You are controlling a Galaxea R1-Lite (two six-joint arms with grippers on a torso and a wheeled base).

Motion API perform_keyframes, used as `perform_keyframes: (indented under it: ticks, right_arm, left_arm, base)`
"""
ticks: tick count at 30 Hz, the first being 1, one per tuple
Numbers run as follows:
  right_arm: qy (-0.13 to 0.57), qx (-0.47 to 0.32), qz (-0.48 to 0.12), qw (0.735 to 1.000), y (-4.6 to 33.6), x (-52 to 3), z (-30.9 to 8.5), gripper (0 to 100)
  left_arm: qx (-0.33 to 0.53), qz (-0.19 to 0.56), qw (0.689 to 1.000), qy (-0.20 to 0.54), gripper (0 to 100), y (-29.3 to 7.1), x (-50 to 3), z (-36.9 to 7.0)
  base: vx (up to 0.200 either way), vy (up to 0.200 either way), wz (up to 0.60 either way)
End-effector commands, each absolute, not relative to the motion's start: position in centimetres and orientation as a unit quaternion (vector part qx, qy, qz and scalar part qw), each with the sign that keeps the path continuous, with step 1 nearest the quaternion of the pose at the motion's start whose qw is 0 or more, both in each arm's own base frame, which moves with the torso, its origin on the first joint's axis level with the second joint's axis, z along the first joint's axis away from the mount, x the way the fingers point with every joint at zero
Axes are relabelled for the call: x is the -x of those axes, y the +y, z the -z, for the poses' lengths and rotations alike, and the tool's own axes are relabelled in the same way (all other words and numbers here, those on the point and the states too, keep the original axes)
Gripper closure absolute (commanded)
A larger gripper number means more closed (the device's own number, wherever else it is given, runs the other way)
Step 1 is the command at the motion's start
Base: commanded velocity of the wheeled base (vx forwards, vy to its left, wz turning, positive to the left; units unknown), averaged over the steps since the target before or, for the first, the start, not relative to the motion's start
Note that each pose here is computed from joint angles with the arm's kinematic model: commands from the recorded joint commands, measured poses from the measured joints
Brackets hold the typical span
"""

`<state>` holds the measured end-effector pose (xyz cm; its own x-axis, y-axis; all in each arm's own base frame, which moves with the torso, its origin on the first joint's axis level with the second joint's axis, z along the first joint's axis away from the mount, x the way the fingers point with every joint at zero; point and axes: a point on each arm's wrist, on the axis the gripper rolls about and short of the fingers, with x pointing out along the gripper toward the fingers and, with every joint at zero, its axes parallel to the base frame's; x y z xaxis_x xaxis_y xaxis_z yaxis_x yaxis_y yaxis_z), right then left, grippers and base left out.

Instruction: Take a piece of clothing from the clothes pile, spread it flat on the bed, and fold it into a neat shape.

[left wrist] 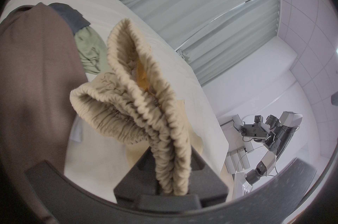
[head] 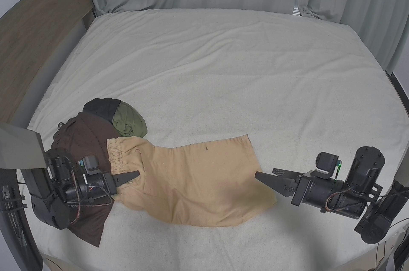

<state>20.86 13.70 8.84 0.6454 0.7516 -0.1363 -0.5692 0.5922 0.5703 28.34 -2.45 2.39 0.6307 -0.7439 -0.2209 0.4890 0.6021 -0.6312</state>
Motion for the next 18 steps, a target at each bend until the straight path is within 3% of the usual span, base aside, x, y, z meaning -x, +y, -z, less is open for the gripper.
perform_keyframes:
  ticks: [1,18]
  right_arm:
    - [0.182,-0.248,-0.377,0.874,13.6,-20.9,-9.0,0]
    - [0.177,-0.25,-0.372,0.876,13.3,-21.2,-9.1,0]
  left_arm:
    - [0.25,0.382,0.86,0.227,100,-5.2,-29.0,-3.0]
    - [0.279,0.419,0.84,0.201,100,-11.2,-30.9,-4.8]
  base:
    - [0.0,0.0,0.0]
    - [0.0,0.0,0.0]
